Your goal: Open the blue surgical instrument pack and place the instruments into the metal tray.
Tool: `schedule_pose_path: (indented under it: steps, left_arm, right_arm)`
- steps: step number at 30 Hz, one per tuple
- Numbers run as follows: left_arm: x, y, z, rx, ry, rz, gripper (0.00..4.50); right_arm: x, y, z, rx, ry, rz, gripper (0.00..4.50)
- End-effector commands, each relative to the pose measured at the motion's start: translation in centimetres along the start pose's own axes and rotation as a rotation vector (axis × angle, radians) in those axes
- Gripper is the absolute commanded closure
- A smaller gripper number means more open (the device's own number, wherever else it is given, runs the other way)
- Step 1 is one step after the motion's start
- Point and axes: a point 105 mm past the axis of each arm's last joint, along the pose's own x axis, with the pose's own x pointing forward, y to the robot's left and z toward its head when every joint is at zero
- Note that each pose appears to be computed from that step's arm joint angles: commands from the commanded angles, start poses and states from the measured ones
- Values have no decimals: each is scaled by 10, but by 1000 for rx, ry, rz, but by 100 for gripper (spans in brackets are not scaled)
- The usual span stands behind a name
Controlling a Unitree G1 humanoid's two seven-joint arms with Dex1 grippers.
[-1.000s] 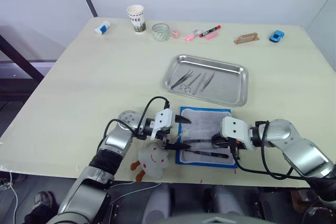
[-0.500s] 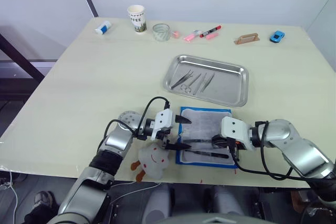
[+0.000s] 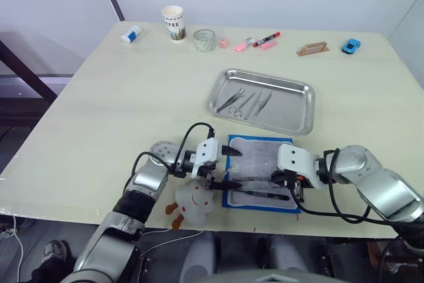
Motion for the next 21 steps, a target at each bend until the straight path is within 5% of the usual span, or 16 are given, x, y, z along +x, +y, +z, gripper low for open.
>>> schedule_pose_path:
  steps: [1,21]
  left_arm:
    - [6,-10,-14,-32,48,-32,0]
    - [6,-13,-23,-52,72,-24,0]
  right_arm:
    - [-4,2,5,-26,17,1,448]
    - [-16,-4,23,-108,113,-23,448]
